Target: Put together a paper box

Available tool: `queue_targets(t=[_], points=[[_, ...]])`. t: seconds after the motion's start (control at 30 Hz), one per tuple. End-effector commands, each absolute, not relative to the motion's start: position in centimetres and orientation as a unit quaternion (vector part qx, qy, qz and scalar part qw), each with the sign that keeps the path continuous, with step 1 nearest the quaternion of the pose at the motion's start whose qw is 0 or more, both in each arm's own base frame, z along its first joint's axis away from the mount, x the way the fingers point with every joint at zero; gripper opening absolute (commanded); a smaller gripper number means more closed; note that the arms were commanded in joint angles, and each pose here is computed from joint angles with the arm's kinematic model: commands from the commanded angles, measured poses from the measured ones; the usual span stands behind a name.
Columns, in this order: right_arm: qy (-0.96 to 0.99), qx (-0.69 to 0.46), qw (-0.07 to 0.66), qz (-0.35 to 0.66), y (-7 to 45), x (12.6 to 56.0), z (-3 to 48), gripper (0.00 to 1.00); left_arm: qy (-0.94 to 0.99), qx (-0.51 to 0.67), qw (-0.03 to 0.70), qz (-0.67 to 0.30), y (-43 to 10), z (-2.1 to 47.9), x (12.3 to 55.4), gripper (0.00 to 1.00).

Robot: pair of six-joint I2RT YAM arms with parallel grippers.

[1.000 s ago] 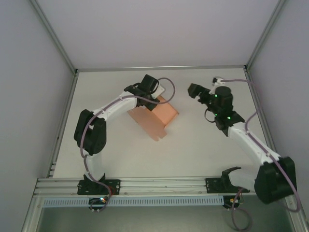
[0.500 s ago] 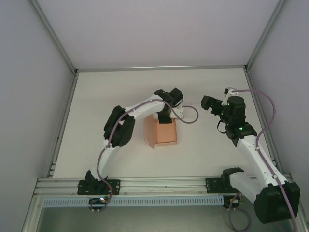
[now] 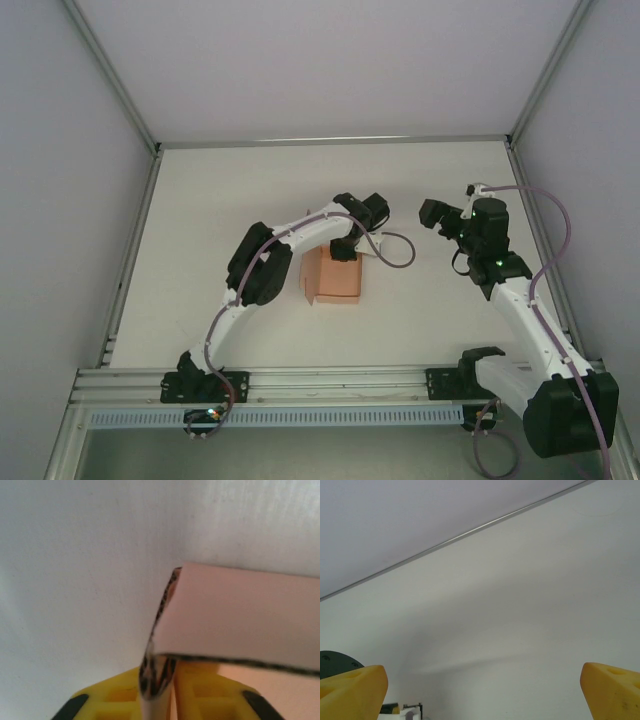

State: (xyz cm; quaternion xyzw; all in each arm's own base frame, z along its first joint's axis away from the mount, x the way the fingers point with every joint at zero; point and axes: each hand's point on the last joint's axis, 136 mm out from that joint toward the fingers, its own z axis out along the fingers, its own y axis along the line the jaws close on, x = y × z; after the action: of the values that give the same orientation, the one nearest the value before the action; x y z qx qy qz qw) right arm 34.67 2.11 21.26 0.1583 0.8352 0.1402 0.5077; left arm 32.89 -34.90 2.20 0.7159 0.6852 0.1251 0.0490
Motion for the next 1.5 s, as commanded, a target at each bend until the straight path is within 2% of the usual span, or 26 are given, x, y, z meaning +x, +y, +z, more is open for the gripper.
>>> queue_targets(t=[0.0,0.07,0.3,0.37,0.5,0.6,0.77,0.87,1.0,1.1,1.3,1.37,1.4,1.47], points=[[0.843,0.152,0.499,0.133,1.9,34.4,20.7,0.99,0.692,0.711,0.065,0.102,-35.2,2.2,33.0,0.25],[0.845,0.152,0.495,0.136,2.0,34.3,20.5,1.00,0.691,0.711,0.090,0.095,-35.5,4.0,33.4,0.34],[0.850,0.139,0.486,0.150,2.4,34.2,20.1,1.00,0.691,0.704,0.152,0.059,-36.5,9.2,33.6,0.75],[0.852,0.129,0.483,0.154,2.7,34.2,20.0,1.00,0.691,0.703,0.163,0.043,-36.7,10.1,33.3,0.99],[0.857,0.113,0.479,0.156,3.0,34.4,19.8,1.00,0.698,0.691,0.188,0.011,-36.9,12.0,33.0,1.00],[0.861,0.061,0.476,0.170,4.3,34.8,19.9,1.00,0.730,0.639,0.240,-0.040,-36.9,15.1,34.1,1.00],[0.871,-0.095,0.410,0.252,10.0,34.5,19.2,1.00,0.818,0.395,0.392,-0.144,-32.4,23.9,40.1,1.00],[0.874,-0.234,0.355,0.236,14.1,33.6,17.2,1.00,0.855,0.230,0.429,-0.177,-27.1,26.8,42.0,1.00],[0.849,-0.429,0.260,0.165,19.6,32.4,12.9,1.00,0.876,0.065,0.450,-0.163,-19.3,26.3,42.1,1.00],[0.825,-0.510,0.202,0.138,22.1,32.4,10.2,0.94,0.884,-0.006,0.445,-0.144,-14.9,24.4,40.9,1.00],[0.810,-0.560,0.130,0.116,24.5,33.3,6.7,0.84,0.897,-0.067,0.422,-0.115,-11.0,21.1,38.3,1.00],[0.810,-0.563,0.126,0.110,24.9,33.8,6.0,0.78,0.900,-0.071,0.415,-0.114,-10.6,20.3,37.9,1.00],[0.813,-0.560,0.124,0.104,24.9,34.1,5.6,0.75,0.901,-0.070,0.413,-0.113,-10.6,20.1,37.9,1.00],[0.821,-0.548,0.129,0.091,24.8,34.9,5.0,0.60,0.904,-0.069,0.407,-0.110,-10.5,19.8,37.8,1.00]])
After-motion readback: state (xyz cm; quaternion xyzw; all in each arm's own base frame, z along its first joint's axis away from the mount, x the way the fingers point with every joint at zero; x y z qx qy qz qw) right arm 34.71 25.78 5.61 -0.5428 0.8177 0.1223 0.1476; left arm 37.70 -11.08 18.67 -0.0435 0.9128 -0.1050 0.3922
